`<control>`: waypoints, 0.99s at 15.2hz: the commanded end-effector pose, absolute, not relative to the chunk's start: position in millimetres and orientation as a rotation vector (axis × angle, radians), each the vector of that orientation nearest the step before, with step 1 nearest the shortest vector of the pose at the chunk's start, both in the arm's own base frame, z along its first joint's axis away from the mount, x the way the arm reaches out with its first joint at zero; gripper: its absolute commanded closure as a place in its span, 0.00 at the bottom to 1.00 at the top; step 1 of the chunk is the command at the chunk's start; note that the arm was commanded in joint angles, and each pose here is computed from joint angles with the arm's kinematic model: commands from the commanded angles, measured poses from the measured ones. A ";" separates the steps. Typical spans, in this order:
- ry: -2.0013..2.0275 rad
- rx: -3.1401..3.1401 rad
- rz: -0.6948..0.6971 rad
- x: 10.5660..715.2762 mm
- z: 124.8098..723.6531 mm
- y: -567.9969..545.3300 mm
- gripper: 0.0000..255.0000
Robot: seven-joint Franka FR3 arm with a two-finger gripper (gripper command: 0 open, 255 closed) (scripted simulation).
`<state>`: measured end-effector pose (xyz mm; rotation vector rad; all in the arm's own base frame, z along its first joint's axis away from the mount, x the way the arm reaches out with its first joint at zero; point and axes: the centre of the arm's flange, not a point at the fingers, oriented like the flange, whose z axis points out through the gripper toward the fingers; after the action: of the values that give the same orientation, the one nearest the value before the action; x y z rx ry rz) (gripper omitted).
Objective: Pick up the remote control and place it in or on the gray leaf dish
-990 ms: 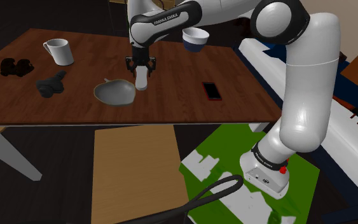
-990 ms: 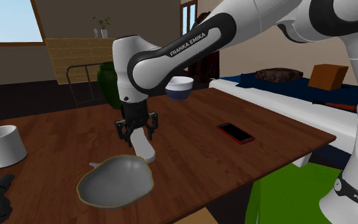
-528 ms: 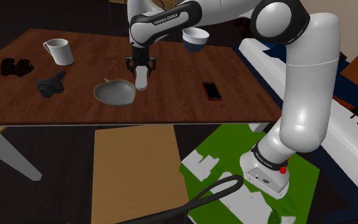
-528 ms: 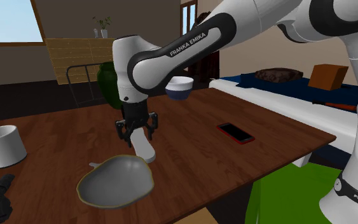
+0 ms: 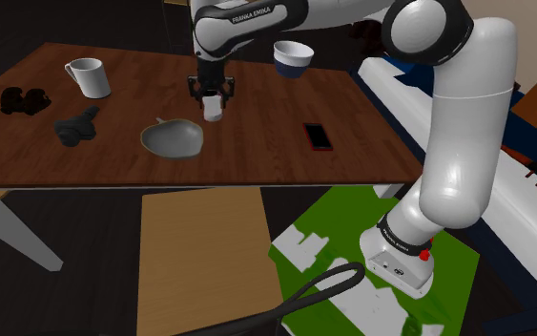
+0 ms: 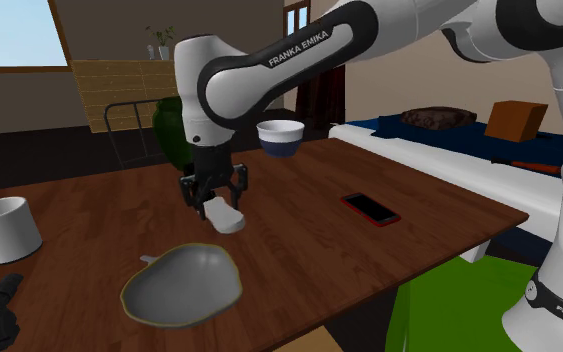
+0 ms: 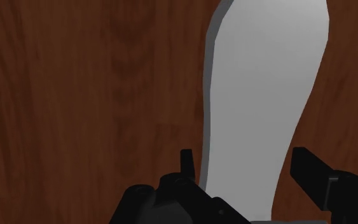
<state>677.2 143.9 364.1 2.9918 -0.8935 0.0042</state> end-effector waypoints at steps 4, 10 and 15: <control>-0.893 2.992 0.004 677.6 391.6 144.5 1.00; -0.893 2.992 0.004 677.6 423.3 144.5 1.00; -0.893 2.992 0.004 677.6 449.7 144.5 1.00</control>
<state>677.7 143.2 443.5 2.9922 -0.8931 0.0041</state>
